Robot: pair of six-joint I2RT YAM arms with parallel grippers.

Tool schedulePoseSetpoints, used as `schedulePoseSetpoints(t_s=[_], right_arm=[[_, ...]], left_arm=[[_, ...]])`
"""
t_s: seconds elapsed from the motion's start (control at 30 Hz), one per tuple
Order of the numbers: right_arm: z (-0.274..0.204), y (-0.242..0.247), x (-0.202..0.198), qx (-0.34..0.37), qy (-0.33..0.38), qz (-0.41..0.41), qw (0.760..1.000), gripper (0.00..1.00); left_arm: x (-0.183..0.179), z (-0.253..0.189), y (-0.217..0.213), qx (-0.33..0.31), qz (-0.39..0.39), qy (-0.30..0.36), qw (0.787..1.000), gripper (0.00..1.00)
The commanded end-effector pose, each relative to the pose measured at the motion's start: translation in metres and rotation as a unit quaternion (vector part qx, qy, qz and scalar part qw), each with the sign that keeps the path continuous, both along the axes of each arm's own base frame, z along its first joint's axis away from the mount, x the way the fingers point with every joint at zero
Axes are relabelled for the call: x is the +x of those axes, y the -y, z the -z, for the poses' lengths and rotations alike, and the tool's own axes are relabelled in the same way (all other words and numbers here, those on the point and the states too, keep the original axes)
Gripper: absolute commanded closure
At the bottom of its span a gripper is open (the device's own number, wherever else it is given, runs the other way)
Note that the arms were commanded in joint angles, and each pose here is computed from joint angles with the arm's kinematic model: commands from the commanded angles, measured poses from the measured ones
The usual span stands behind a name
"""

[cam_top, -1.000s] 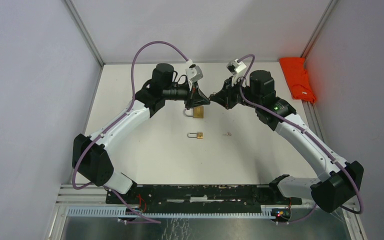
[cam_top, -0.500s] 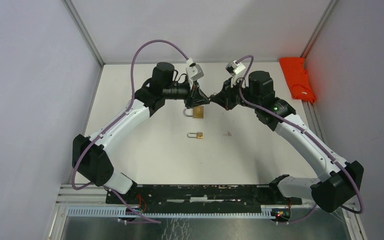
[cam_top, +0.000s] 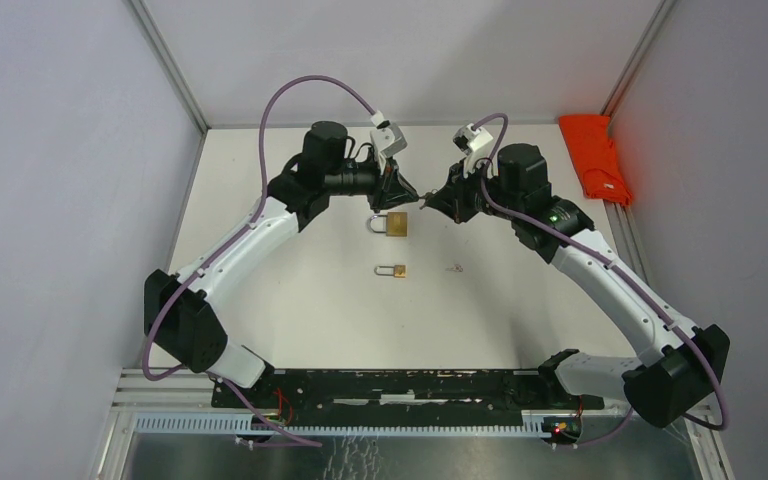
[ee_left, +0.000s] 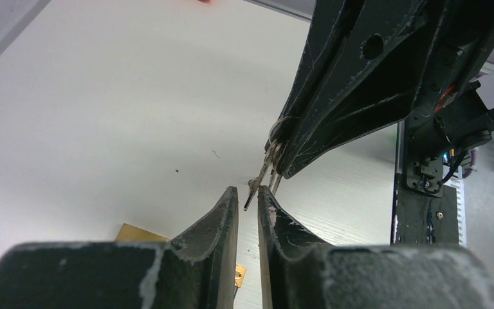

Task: Unlock with the key
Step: Pick up the key from the center of the board.

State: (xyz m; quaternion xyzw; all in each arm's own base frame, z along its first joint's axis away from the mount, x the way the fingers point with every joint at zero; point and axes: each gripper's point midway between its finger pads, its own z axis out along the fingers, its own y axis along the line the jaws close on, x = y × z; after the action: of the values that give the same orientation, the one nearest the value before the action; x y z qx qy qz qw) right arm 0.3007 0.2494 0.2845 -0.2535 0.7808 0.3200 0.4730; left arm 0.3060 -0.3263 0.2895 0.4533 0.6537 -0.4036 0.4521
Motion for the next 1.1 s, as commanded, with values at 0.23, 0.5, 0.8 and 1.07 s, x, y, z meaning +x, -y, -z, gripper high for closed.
schedulePoseSetpoints(t_s=[0.23, 0.5, 0.8, 1.07], right_arm=[[-0.016, 0.000, -0.004, 0.010, 0.028, -0.007, 1.000, 1.00], [-0.022, 0.007, -0.007, -0.014, 0.045, -0.014, 0.999, 1.00], [-0.027, 0.004, -0.019, -0.007, 0.049, -0.040, 0.998, 1.00], [-0.036, -0.010, -0.038, 0.025, 0.050, -0.102, 0.993, 1.00]], left_arm=[[-0.002, -0.018, 0.008, -0.015, 0.032, 0.027, 0.999, 0.75], [-0.009, -0.015, -0.003, 0.025, 0.050, 0.059, 0.997, 0.71], [-0.024, -0.008, -0.002, 0.036, 0.104, 0.051, 0.993, 0.73], [-0.044, 0.000, -0.004, 0.035, 0.186, 0.031, 0.981, 0.74]])
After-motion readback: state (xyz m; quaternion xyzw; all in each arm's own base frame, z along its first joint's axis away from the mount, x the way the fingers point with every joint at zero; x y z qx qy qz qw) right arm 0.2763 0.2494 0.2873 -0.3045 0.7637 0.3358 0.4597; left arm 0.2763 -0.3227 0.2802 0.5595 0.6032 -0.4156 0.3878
